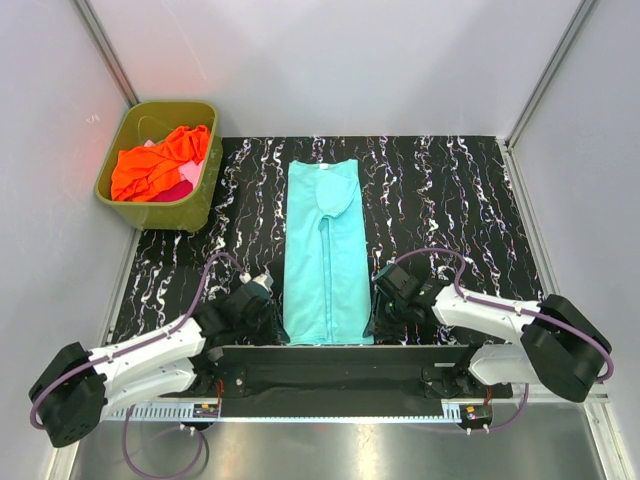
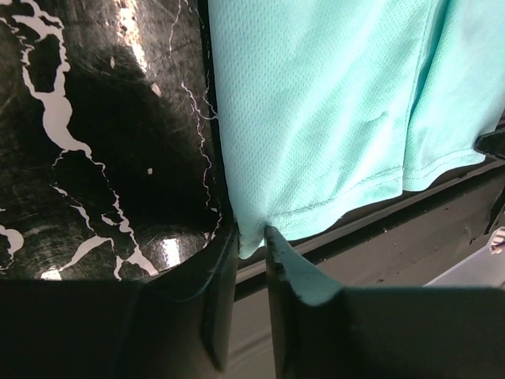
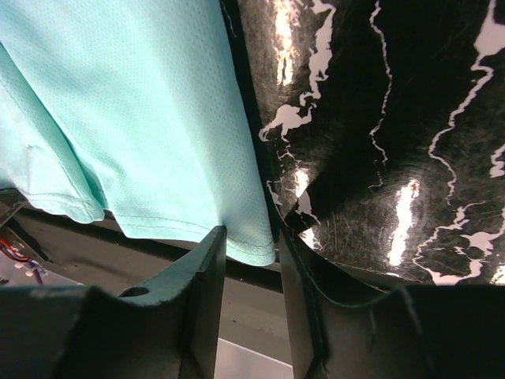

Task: Fold and stack the t-shirts
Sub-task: Fold the tshirt

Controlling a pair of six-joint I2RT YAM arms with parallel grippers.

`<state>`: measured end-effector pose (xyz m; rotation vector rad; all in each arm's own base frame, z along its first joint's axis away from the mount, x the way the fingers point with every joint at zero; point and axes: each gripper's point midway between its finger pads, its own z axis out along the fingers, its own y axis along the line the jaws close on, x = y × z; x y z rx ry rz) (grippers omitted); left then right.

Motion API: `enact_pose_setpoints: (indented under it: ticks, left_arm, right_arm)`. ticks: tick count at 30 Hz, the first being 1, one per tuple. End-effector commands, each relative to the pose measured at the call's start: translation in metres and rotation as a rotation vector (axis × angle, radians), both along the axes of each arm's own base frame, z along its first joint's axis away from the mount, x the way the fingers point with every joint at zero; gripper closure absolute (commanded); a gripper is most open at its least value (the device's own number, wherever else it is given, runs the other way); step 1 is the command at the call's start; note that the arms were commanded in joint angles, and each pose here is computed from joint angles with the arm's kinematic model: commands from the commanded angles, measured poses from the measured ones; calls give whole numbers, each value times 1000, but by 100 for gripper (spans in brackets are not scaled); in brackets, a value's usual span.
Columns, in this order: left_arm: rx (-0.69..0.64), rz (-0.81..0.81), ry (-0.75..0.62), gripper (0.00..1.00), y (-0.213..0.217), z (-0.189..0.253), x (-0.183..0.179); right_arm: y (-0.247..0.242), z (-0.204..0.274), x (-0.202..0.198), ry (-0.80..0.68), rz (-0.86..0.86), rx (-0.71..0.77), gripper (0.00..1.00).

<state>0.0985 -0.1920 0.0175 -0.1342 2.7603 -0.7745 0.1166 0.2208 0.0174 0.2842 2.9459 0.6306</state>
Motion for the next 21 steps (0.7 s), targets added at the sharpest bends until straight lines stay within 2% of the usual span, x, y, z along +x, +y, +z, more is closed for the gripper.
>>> enact_pose_setpoints:
  ticks: [1,3,4,6,9,10,21]
  left_arm:
    - [-27,-10,4,82,-5,2,0]
    - [-36,-10,3,90,-6,4,0]
    - [-40,-9,1,99,-7,5,0]
    - [-56,-8,-5,100,-9,9,1]
    - [-75,0,-14,100,-13,16,4]
    - [-83,-1,-19,100,-15,20,5]
    - [-96,21,-33,100,-20,36,31]
  right_arm:
    - [4,-1,0,17,-30,28,60]
    - [5,-1,-1,25,-37,34,64]
    - [7,1,0,26,-39,49,66]
    - [10,7,1,15,-39,68,81]
    - [14,16,5,-11,-41,94,98]
    - [14,19,7,-21,-40,99,100]
    - [17,32,28,-88,-12,51,100]
